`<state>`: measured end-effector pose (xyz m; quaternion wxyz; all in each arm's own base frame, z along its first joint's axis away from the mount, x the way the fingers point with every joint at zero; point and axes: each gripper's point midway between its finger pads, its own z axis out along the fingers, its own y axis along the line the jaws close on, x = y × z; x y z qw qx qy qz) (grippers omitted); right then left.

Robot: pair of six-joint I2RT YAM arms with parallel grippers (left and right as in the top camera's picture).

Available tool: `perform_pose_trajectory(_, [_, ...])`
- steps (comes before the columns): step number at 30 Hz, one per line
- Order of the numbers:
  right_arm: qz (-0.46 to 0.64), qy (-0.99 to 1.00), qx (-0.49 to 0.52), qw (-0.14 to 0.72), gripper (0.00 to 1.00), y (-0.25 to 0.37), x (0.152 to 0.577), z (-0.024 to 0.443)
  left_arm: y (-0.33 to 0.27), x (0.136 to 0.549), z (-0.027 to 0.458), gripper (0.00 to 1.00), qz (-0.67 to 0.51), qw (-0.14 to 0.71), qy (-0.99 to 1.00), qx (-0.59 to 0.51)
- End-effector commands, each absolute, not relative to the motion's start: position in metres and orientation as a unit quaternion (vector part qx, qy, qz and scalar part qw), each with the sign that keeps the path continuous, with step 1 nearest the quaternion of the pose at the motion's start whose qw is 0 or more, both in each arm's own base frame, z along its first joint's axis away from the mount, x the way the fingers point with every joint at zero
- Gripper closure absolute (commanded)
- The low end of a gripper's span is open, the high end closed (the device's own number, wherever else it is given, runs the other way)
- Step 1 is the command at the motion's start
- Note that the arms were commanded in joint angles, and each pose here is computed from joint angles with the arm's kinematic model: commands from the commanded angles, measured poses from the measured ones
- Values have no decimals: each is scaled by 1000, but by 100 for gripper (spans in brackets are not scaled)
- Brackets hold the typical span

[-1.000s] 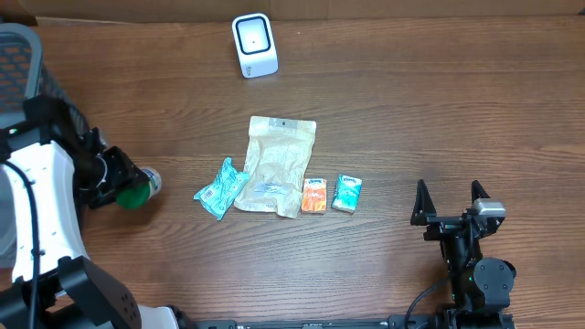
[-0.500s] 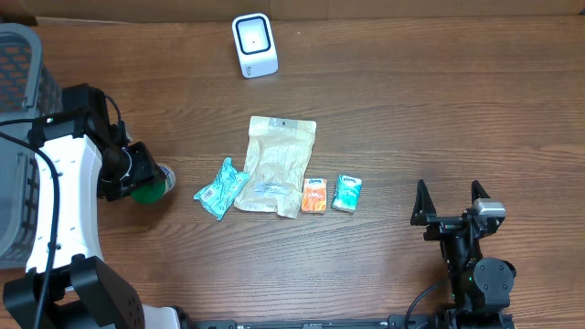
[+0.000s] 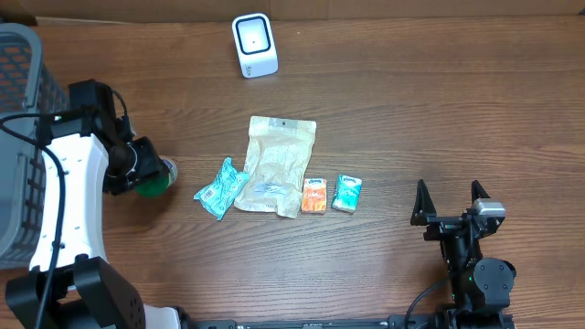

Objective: Scan the item barcode
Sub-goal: 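Carry the jar toward the table center beside the clear bag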

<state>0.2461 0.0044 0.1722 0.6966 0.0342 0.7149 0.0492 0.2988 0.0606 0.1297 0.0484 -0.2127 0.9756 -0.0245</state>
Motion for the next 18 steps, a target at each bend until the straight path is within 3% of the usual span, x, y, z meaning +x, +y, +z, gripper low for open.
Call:
perform_pose_trajectory(1, [45,715,35,697,0,3,246,170,55,303,132,59,-21,58,975,-215])
perform_pose_trajectory(18, [45,715,35,697,0,3,246,170,15,327,130,59,-22,95,980,-174])
